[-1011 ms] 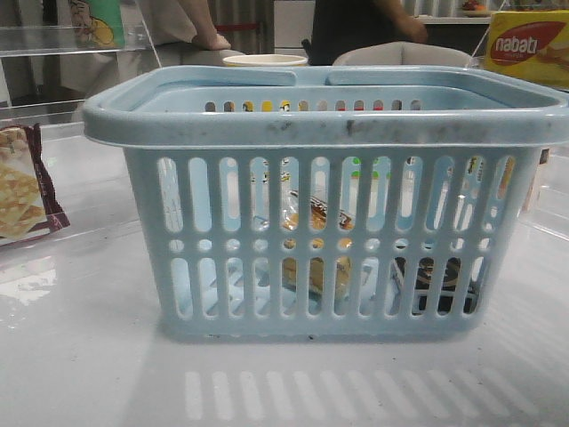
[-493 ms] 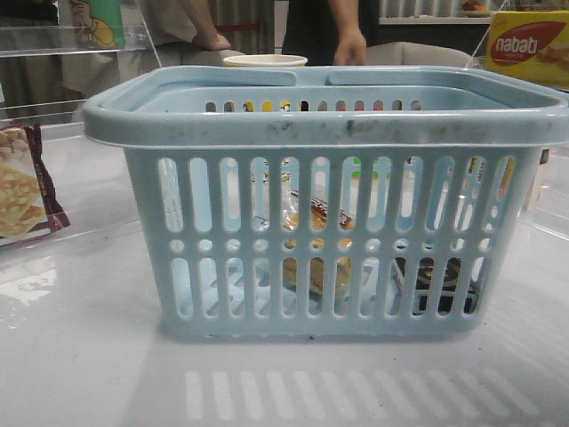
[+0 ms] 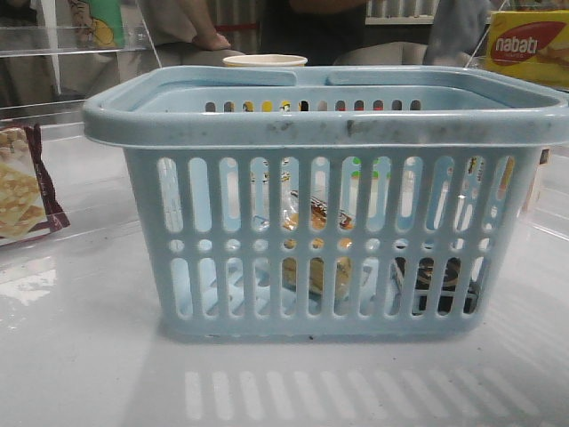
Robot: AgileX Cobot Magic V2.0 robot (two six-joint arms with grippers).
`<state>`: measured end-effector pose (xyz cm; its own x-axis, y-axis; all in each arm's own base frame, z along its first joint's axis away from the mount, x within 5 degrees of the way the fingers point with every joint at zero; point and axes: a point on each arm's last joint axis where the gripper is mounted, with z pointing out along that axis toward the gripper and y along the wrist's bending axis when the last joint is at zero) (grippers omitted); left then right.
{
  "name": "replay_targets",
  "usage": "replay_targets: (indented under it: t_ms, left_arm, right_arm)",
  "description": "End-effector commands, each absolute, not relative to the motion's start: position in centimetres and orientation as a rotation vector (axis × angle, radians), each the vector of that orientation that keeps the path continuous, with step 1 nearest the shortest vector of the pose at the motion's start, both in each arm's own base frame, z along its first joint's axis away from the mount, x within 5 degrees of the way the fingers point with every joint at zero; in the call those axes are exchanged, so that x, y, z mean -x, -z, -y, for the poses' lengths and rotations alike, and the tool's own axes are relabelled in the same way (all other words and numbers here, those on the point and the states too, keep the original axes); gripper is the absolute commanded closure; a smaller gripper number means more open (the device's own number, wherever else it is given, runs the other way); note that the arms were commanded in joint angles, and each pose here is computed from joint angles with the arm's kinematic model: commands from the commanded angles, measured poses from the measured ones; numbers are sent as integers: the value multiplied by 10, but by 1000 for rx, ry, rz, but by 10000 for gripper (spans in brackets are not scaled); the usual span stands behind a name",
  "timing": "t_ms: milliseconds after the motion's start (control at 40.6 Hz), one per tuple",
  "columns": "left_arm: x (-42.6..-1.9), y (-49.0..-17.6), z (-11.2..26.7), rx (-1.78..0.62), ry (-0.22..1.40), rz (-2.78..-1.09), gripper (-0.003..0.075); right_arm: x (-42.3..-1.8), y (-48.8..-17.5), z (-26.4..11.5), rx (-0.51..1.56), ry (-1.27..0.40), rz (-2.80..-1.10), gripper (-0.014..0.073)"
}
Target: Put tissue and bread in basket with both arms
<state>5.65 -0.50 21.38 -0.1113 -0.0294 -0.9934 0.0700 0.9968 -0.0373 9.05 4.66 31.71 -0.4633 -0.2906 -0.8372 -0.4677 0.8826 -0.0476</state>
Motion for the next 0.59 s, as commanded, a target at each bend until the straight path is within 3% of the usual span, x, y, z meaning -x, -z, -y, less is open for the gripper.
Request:
replay_targets:
  t_ms: [0,567]
  left_arm:
    - [-56,-223,2,22,82,-1530,629]
    - [-54,-213,3,-3,85,-1453,629]
  right_arm:
    - [-93,-330,-47,535,-232,-1995,538]
    - [-93,-330,-47,536,-232,-1996,538]
